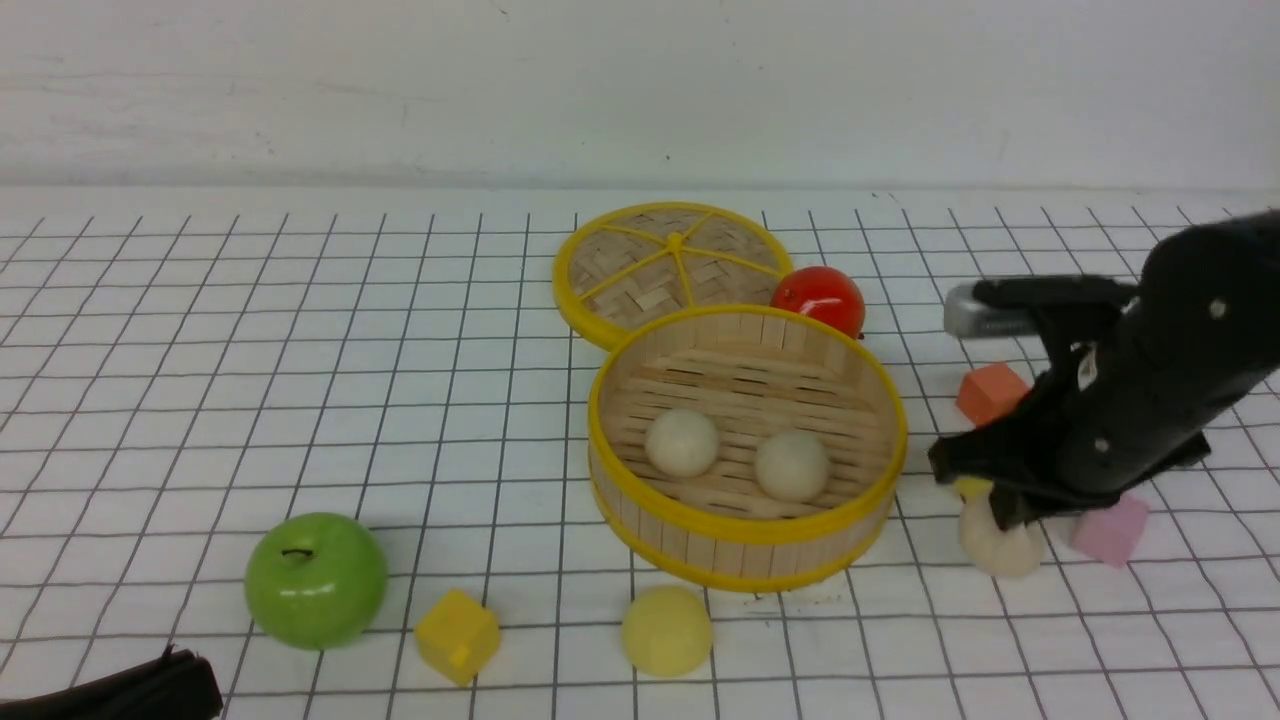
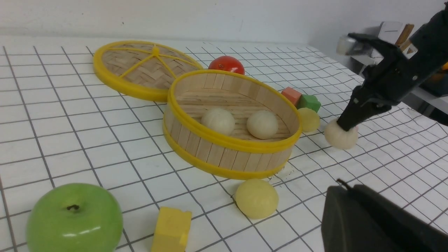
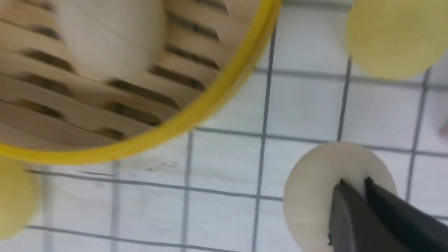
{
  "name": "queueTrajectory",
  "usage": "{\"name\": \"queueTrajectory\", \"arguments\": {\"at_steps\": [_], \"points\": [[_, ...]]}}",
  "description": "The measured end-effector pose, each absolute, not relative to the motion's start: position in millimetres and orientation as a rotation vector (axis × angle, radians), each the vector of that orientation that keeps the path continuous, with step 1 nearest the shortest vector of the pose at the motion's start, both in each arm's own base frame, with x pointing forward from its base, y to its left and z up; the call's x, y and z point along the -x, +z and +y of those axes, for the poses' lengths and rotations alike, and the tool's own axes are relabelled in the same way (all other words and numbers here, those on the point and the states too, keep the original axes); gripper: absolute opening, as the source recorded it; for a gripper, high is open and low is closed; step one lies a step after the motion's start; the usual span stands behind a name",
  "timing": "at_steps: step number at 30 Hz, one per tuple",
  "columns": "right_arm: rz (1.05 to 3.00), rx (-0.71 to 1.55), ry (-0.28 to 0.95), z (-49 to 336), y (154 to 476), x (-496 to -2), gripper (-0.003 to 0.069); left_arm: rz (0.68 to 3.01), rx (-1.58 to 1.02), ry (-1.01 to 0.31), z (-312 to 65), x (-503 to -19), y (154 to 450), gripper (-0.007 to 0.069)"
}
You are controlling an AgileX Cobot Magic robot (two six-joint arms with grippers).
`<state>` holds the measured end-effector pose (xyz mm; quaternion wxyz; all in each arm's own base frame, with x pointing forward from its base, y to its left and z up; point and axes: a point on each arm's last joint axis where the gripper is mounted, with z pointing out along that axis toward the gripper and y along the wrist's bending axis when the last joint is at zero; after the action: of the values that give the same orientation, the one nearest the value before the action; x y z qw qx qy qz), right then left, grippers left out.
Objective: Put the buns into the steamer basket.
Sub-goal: Use the right arm to put the steamed stuffed bun into the steamer
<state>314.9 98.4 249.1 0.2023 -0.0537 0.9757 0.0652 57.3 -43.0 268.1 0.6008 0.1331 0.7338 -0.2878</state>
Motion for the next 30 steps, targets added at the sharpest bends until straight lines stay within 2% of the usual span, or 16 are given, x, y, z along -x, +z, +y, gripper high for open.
{"name": "queueTrajectory", "arguments": {"at_steps": [4, 6, 9, 15, 18, 22, 23, 25, 28, 30], "points": [[2.547, 0.231, 0.272, 120, 303, -318, 0.0003, 1.701, -0.308, -0.667, -43, -57, 268, 0.0018], [2.492, 0.272, 0.299, 133, 313, -325, 0.0008, 1.701, -0.308, -0.667, -43, -57, 268, 0.0018], [2.465, 0.286, 0.313, 144, 310, -340, 0.0012, 1.701, -0.308, -0.667, -43, -57, 268, 0.0018], [2.489, 0.325, 0.241, 160, 257, -387, 0.0025, 1.701, -0.308, -0.667, -43, -57, 268, 0.002], [2.502, 0.352, 0.201, 166, 223, -407, 0.0059, 1.701, -0.308, -0.667, -43, -57, 268, 0.002], [2.513, 0.364, 0.186, 169, 208, -415, 0.0138, 1.701, -0.308, -0.667, -43, -57, 268, 0.002], [2.512, 0.365, 0.185, 170, 206, -416, 0.0188, 1.701, -0.308, -0.667, -43, -57, 268, 0.002], [2.506, 0.364, 0.186, 170, 209, -417, 0.0285, 1.701, -0.308, -0.667, -43, -57, 268, 0.002], [2.523, 0.362, 0.186, 168, 218, -412, 0.0382, 1.701, -0.308, -0.667, -43, -57, 268, 0.002], [2.522, 0.36, 0.187, 165, 235, -405, 0.0435, 1.701, -0.308, -0.667, -43, -57, 268, 0.002]]}}
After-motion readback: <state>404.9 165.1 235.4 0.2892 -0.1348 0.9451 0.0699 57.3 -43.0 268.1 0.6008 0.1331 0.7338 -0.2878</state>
